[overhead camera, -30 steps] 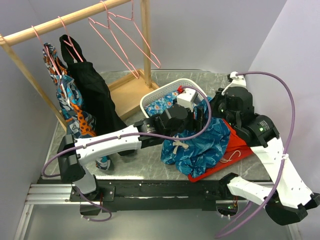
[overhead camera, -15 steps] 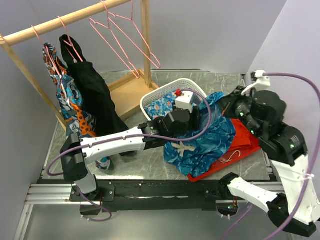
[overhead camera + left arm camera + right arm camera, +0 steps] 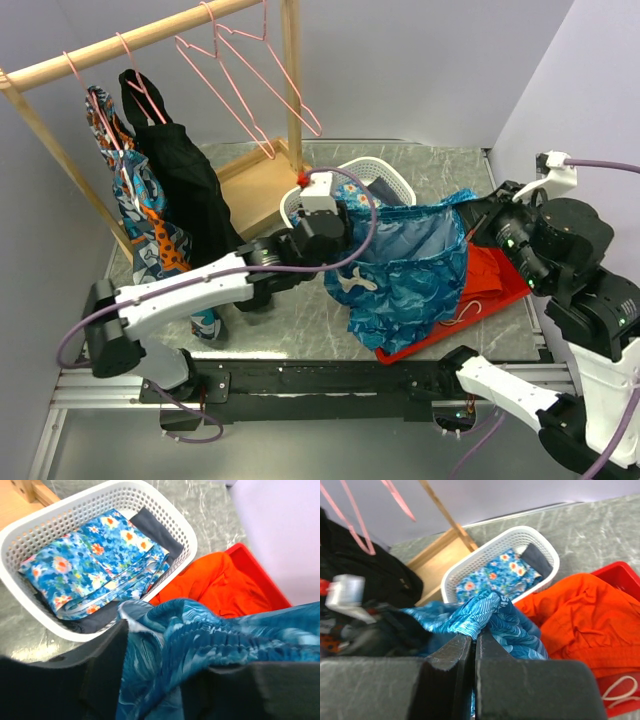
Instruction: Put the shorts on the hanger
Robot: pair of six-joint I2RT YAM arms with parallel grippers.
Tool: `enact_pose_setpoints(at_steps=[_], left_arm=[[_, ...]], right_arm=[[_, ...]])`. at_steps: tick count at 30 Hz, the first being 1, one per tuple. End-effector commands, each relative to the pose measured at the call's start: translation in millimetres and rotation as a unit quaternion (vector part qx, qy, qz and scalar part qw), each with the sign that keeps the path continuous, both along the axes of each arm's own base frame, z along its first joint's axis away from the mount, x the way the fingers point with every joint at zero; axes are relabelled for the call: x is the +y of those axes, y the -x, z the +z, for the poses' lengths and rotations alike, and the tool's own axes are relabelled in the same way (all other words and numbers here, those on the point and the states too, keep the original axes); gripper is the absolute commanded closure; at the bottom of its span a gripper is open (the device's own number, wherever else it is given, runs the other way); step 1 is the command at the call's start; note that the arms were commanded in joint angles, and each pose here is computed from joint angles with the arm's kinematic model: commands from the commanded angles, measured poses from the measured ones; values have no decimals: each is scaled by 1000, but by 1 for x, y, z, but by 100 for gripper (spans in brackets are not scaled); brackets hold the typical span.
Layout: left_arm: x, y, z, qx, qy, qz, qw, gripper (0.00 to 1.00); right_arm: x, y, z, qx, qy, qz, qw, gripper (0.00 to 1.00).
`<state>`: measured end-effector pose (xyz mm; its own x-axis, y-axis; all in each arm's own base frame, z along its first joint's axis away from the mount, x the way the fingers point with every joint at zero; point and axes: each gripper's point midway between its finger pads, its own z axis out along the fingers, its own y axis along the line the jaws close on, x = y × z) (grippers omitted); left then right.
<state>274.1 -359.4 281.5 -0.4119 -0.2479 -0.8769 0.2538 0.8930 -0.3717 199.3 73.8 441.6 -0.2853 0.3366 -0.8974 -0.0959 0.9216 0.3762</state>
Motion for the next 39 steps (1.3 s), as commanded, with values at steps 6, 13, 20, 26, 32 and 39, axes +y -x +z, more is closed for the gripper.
enact_pose_setpoints(at_steps=[6,13,20,26,32,39], left_arm=[[42,12,21,8,15,30,999,55],[42,18,38,1,35,9,999,78],[32,16,14,9,8,-8,1000,90],[10,30,-11,11,-21,-96,995,51],[23,44,-28,-4,-44,-134,990,48],[24,32,-50,-11,-125,-137,983,50]], right_arm=[[6,-20,-30,26,27,-11,999,95],[30,-29,-87,80,29,26,996,85],[44,-32,-125,105,23,49,993,84],[39,-32,-113,96,31,41,994,85],[33,-32,-104,90,39,33,995,85],[34,-30,-94,83,36,37,995,84]])
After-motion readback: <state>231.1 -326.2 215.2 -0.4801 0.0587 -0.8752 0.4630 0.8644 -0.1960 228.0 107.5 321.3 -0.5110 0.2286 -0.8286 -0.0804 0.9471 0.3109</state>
